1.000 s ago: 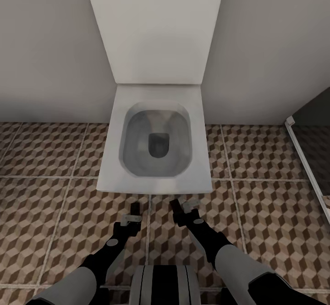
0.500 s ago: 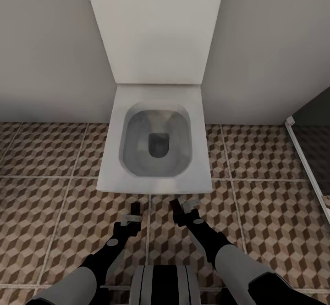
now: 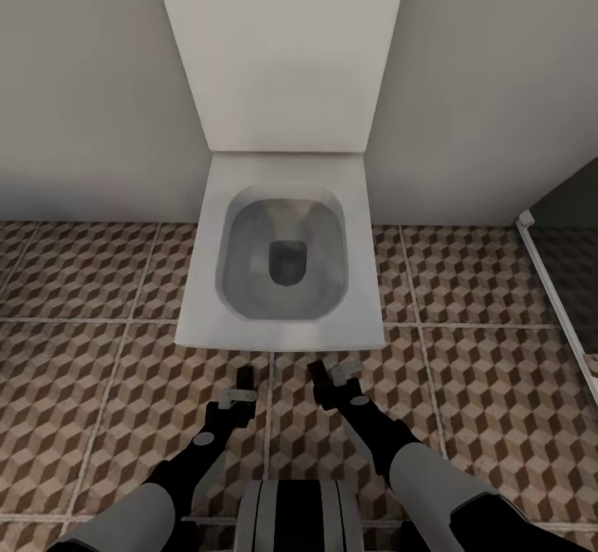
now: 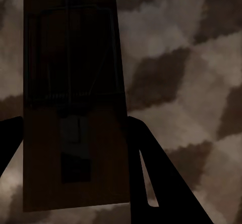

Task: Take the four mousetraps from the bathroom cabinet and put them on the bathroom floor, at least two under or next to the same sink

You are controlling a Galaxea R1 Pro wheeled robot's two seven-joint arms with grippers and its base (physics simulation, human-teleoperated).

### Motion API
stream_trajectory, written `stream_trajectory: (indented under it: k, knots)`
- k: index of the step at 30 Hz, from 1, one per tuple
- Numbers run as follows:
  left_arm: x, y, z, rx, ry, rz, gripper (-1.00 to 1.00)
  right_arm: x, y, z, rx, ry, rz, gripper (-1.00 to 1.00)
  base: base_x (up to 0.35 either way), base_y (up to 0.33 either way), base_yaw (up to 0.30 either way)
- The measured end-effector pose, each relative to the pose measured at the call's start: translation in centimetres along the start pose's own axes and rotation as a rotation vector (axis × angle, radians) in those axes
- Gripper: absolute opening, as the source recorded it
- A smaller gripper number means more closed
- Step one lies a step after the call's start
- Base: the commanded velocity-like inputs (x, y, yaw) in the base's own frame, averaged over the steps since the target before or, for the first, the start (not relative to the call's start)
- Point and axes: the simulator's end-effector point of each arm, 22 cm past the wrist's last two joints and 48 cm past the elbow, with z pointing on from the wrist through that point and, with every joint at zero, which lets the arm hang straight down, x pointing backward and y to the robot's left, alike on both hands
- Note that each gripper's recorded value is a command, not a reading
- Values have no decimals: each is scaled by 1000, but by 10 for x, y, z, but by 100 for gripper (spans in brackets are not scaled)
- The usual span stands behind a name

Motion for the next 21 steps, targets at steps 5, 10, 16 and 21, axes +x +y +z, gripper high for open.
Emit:
stream_trajectory:
  k: [5, 10, 16, 21]
  knots:
    - [0, 0, 0, 0, 0, 0, -100, 0, 0, 0, 0, 0, 0, 100, 0, 0, 0]
    - [0, 0, 0, 0, 0, 0, -100, 0, 0, 0, -1, 0, 4, 100, 0, 0, 0]
    - [0, 0, 0, 0, 0, 0, -100, 0, 0, 0, -1, -1, 4, 100, 0, 0, 0]
    - [0, 0, 0, 0, 0, -1, -100, -1, 0, 0, -1, -6, 4, 100, 0, 0, 0]
